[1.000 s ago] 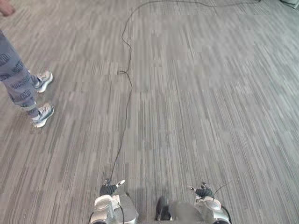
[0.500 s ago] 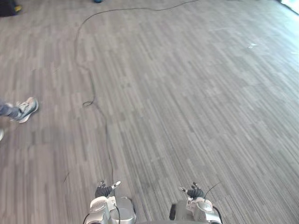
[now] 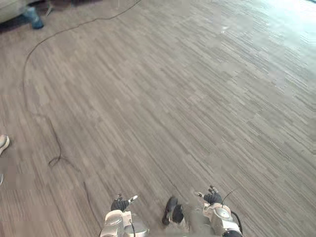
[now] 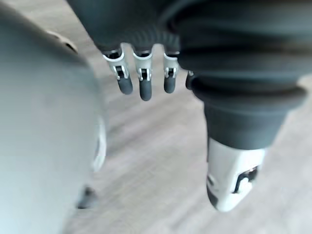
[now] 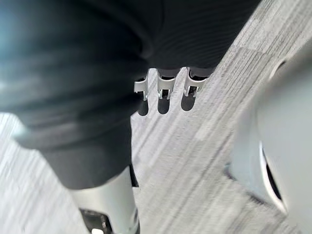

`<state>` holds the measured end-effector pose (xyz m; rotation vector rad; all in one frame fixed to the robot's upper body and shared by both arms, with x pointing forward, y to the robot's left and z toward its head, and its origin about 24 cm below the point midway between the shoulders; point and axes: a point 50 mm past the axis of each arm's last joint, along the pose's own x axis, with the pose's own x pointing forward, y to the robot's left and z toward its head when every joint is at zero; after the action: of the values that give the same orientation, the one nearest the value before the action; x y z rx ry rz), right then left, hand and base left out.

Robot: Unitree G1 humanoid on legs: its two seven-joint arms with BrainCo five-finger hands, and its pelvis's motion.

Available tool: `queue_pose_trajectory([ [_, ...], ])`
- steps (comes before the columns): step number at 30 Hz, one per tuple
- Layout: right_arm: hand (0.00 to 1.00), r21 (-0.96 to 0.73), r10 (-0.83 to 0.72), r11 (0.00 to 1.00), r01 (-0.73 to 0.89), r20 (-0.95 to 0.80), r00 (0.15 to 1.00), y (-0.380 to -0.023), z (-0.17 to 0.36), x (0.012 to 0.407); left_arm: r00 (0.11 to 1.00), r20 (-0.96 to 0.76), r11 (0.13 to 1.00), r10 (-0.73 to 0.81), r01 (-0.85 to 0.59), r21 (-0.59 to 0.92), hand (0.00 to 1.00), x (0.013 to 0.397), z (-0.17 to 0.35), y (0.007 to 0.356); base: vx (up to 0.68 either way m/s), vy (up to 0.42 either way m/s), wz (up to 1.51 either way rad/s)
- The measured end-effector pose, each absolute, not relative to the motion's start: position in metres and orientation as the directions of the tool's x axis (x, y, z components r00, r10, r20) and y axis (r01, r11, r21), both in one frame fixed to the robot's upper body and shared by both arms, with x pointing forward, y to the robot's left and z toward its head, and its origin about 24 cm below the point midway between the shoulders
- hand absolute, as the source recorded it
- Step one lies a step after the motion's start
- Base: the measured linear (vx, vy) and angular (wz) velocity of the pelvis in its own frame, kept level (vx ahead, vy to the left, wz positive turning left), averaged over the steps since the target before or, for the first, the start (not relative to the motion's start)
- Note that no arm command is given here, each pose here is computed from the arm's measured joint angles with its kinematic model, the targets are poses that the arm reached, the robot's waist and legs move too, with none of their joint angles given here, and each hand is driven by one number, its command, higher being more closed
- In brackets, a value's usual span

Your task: Pick up cushions and gather them together orderly.

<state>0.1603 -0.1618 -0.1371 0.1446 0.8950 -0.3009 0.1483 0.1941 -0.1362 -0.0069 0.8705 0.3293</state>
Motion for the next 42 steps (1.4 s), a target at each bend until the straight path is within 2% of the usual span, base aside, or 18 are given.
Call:
queue_pose_trajectory([
  [4,0.0,0.001,-0.176,0.954,0.3,-0.809,0.561,-0.153,-0.142,0.155,0.602,-0.73,0.914,0.323,-0.398,0.077,0.0,0.145,-0.133,0.196,0.57,0.122,-1.17],
  [7,0.0,-0.01,-0.164,0.959,0.284,-0.836,0.523,-0.151,-0.148,0.143,0.597,-0.736,0.911,0.32,-0.408,0.065,0.0,0.143,-0.134,0.195,0.67,0.345,-1.23],
  [12,0.0,-0.031,-0.169,0.964,0.263,-0.837,0.521,-0.152,-0.15,0.136,0.574,-0.743,0.911,0.344,-0.395,0.117,0.0,0.14,-0.135,0.211,0.69,0.35,-0.93],
  [15,0.0,-0.045,-0.177,0.97,0.238,-0.801,0.572,-0.156,-0.143,0.146,0.522,-0.786,0.917,0.332,-0.374,0.139,0.0,0.132,-0.143,0.207,0.6,0.176,-0.19],
  [18,0.0,-0.04,-0.171,0.974,0.221,-0.769,0.616,-0.156,-0.137,0.159,0.52,-0.792,0.927,0.32,-0.344,0.148,0.0,0.132,-0.145,0.204,0.56,0.071,-0.27],
  [23,0.0,-0.072,-0.194,0.973,0.219,-0.765,0.614,-0.169,-0.136,0.163,0.493,-0.818,0.946,0.297,-0.271,0.18,0.0,0.122,-0.151,0.203,0.65,-0.054,0.07],
  [26,0.0,-0.101,-0.229,0.967,0.234,-0.748,0.623,-0.183,-0.133,0.167,0.489,-0.833,0.957,0.26,-0.244,0.156,0.0,0.119,-0.154,0.187,0.71,-0.163,0.15],
  [29,0.0,-0.103,-0.239,0.964,0.246,-0.745,0.623,-0.185,-0.131,0.169,0.518,-0.817,0.956,0.252,-0.263,0.128,0.0,0.126,-0.15,0.183,0.75,-0.155,-0.2],
  [33,0.0,-0.046,-0.188,0.967,0.252,-0.796,0.575,-0.164,-0.14,0.157,0.566,-0.77,0.947,0.294,-0.283,0.154,0.0,0.136,-0.141,0.199,0.71,-0.015,-0.5],
  [36,0.0,-0.039,-0.183,0.966,0.257,-0.807,0.562,-0.16,-0.142,0.153,0.613,-0.732,0.946,0.297,-0.294,0.137,0.0,0.146,-0.134,0.197,0.58,0.152,-0.81],
  [42,0.0,-0.034,-0.153,0.974,0.224,-0.827,0.541,-0.149,-0.147,0.146,0.612,-0.73,0.941,0.306,-0.31,0.134,0.0,0.145,-0.134,0.199,0.64,0.319,-0.65],
])
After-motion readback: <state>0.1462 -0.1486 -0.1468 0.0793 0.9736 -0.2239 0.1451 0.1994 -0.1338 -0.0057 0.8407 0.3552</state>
